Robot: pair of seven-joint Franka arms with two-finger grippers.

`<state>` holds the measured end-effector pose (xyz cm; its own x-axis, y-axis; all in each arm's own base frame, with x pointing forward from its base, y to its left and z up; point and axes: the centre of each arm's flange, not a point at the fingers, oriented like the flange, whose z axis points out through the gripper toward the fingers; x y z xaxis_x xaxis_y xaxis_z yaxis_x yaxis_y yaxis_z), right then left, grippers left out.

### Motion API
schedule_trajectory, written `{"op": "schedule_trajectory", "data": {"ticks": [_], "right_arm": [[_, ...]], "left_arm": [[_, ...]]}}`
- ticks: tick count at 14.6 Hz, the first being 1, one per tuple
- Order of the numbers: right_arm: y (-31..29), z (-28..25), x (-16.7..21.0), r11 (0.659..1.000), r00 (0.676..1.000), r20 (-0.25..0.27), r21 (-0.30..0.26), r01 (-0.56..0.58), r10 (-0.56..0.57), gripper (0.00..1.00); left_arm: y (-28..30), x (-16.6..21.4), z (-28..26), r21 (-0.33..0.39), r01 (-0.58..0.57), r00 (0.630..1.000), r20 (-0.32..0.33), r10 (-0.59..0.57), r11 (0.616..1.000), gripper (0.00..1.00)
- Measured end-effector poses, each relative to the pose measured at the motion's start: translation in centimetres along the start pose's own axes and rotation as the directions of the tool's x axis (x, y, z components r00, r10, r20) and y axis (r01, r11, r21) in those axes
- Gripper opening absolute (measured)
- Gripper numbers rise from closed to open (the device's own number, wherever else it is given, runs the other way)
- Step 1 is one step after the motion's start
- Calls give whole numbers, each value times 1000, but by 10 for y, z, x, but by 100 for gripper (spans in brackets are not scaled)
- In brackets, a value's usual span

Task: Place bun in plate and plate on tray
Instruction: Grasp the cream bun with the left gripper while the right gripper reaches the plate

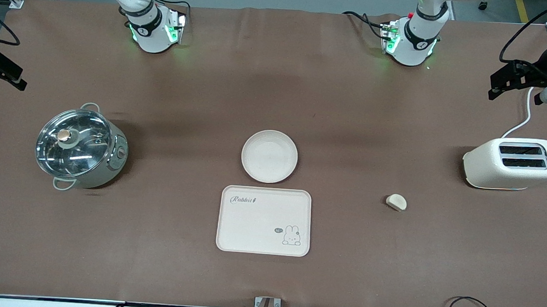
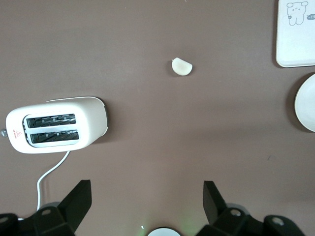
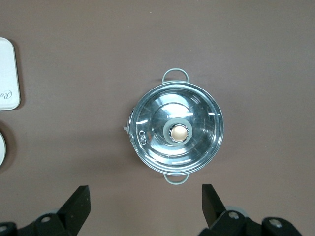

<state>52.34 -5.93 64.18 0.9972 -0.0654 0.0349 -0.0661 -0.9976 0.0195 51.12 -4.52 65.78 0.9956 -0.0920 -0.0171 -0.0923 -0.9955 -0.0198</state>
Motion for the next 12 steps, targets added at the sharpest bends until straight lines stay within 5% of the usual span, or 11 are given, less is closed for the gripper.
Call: {"op": "schedule_trajectory", "data": {"ticks": [7, 10, 12], "right_arm": [[0, 0, 0, 1000, 1000, -2, 4, -1, 1, 100], [-22, 22, 11, 989, 1000, 14, 145, 6, -8, 100], [-56, 73, 35, 982, 999, 45, 189, 15, -24, 100]], "left_arm": [[-2, 15, 8, -5, 3, 1000, 11, -3, 1000, 100], [-5, 47, 47, -13, 24, 997, 69, -23, 1000, 100], [-7, 70, 92, -7, 137, 984, 112, -135, 991, 100]]}}
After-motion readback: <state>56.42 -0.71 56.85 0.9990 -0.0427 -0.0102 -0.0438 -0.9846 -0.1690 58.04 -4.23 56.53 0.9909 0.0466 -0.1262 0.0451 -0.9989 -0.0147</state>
